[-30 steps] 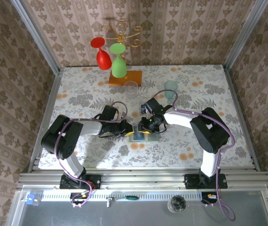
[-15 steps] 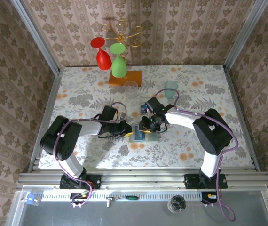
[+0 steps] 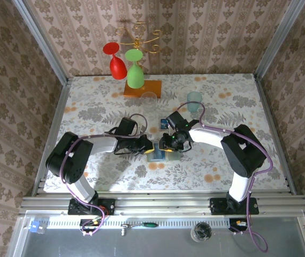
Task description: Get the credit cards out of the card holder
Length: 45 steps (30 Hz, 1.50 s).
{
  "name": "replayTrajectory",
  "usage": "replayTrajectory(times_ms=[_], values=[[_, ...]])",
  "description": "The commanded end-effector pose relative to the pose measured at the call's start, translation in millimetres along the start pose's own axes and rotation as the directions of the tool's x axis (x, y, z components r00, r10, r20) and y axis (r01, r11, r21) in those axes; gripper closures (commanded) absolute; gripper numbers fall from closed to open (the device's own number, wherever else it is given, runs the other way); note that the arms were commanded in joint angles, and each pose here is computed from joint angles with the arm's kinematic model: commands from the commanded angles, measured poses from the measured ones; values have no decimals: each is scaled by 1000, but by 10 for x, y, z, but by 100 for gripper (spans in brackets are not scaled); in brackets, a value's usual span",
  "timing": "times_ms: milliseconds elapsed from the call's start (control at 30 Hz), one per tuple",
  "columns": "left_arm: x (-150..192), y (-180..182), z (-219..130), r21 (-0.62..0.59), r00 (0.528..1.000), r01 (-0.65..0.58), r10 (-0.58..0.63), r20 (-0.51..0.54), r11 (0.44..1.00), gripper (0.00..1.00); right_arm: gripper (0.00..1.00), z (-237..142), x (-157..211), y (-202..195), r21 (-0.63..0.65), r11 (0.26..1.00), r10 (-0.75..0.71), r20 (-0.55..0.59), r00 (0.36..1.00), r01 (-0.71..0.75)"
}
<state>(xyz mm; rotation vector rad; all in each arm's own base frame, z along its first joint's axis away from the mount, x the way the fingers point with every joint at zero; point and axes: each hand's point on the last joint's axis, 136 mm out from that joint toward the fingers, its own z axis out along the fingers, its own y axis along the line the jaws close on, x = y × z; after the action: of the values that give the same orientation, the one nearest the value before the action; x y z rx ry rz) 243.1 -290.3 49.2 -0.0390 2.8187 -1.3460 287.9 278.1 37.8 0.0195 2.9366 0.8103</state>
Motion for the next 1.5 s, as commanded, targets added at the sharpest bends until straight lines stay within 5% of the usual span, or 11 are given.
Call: replayTrajectory(times_ms=[0,333,1467], values=[[26,-61,6,-23,999,-38,38,-17,999,95,71,-75,4,-20,4,1000,-12,21,1000,12],[55,161,40,-129,999,-36,33,-28,991,98,71,-52,46,-71,-21,1000,21,6,1000,-21],[124,298,137,-154,999,12,-19,-38,988,99,81,-35,56,10,-200,977,82,12,997,-78]])
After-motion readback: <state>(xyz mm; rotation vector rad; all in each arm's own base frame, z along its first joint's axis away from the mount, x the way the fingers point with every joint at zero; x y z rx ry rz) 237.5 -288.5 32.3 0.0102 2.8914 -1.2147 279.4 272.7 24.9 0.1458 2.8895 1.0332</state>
